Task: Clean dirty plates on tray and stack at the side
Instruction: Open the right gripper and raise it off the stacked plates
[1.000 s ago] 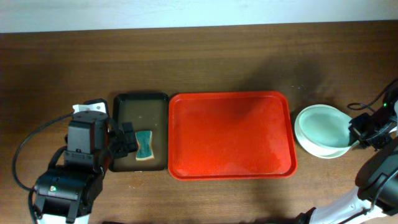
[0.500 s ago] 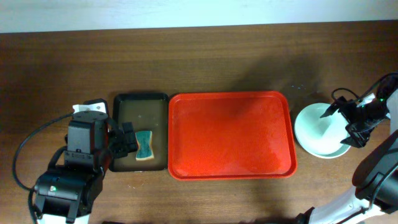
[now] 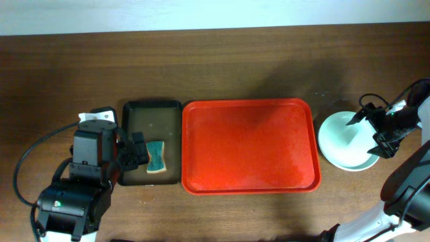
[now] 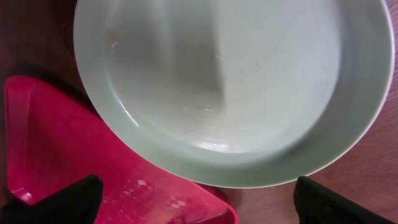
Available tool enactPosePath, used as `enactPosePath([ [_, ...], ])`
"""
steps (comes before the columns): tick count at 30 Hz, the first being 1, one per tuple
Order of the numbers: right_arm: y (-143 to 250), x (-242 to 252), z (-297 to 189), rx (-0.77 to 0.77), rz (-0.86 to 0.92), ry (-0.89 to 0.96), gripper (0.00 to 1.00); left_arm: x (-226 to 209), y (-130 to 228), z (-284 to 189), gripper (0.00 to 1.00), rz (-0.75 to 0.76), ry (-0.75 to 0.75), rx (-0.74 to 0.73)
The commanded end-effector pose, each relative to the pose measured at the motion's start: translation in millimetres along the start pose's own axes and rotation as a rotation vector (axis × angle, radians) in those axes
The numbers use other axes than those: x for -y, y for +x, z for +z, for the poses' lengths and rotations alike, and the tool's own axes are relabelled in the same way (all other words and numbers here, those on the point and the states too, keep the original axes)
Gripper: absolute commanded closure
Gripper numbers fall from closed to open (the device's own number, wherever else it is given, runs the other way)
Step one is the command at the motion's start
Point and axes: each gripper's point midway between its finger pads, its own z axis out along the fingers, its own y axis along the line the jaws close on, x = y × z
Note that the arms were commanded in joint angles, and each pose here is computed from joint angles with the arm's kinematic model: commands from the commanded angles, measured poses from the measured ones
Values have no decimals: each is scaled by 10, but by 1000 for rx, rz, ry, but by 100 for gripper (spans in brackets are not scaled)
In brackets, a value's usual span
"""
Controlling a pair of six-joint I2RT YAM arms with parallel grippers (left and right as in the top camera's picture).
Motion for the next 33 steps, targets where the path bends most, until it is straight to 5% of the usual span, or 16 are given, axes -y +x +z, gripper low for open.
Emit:
enactPosePath([
  [1, 13, -38, -33, 9, -3, -15, 1, -2, -31, -19, 1, -11, -2, 10],
  [11, 154, -333, -213, 80, -111, -27, 2, -2, -31, -19, 1, -11, -2, 10],
  [22, 1656, -1461, -975, 291, -679, -197, 2, -2, -31, -19, 1, -11, -2, 10],
  [33, 2279, -1155, -1944, 643, -794, -357, 2, -2, -31, -19, 1, -11, -2, 10],
])
